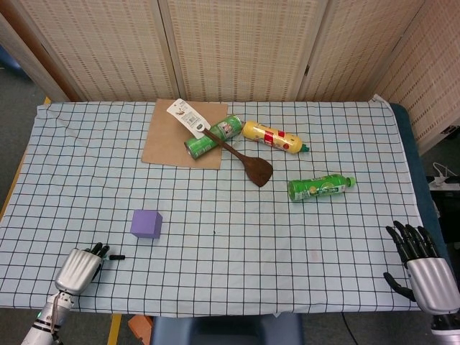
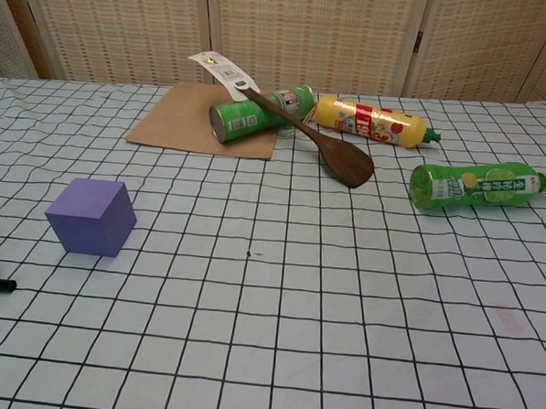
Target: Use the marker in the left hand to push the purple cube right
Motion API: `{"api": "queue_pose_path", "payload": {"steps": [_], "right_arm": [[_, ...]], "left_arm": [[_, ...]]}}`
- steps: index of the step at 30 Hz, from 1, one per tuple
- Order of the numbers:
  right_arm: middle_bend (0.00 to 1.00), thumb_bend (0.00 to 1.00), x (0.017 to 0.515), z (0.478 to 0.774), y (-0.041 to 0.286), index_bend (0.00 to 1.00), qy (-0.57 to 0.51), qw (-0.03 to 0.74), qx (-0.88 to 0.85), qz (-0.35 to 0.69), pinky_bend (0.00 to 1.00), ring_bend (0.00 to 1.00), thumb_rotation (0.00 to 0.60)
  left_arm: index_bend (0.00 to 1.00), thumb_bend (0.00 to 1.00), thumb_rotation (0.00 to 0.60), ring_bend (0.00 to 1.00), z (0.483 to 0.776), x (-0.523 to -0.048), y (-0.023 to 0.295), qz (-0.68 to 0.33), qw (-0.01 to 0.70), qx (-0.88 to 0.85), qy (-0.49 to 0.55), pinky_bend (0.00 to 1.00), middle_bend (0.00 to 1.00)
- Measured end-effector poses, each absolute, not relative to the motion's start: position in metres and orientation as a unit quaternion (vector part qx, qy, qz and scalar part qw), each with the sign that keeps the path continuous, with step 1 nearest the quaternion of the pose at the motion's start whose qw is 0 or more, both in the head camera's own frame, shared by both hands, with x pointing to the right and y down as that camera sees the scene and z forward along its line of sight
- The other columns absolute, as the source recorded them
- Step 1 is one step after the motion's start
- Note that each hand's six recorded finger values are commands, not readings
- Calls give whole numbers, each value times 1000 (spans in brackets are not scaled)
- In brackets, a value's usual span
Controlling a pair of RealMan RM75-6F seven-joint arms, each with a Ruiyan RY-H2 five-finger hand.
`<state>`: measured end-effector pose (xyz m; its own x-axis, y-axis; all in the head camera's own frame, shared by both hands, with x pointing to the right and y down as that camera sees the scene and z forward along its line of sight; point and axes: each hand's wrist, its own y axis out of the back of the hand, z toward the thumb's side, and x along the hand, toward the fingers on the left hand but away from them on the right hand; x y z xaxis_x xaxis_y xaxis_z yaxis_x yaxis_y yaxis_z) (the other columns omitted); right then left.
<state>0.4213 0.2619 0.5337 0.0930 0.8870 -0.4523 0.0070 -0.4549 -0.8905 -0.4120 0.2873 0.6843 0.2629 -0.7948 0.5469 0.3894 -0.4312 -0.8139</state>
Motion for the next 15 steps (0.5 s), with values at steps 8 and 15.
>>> {"api": "queue_pose_path", "payload": {"steps": [8,15], "right_arm": [[0,133,423,533,262,0,-354,381,-630,576,0,0,600],[0,133,423,533,263,0,-353,381,-630,578,0,0,600]], "left_arm": [[445,401,600,736,697,-419,285,-596,516,-597,147,999,438],[485,405,600,736,701,-425,285,-606,509,-595,142,999,463]]}}
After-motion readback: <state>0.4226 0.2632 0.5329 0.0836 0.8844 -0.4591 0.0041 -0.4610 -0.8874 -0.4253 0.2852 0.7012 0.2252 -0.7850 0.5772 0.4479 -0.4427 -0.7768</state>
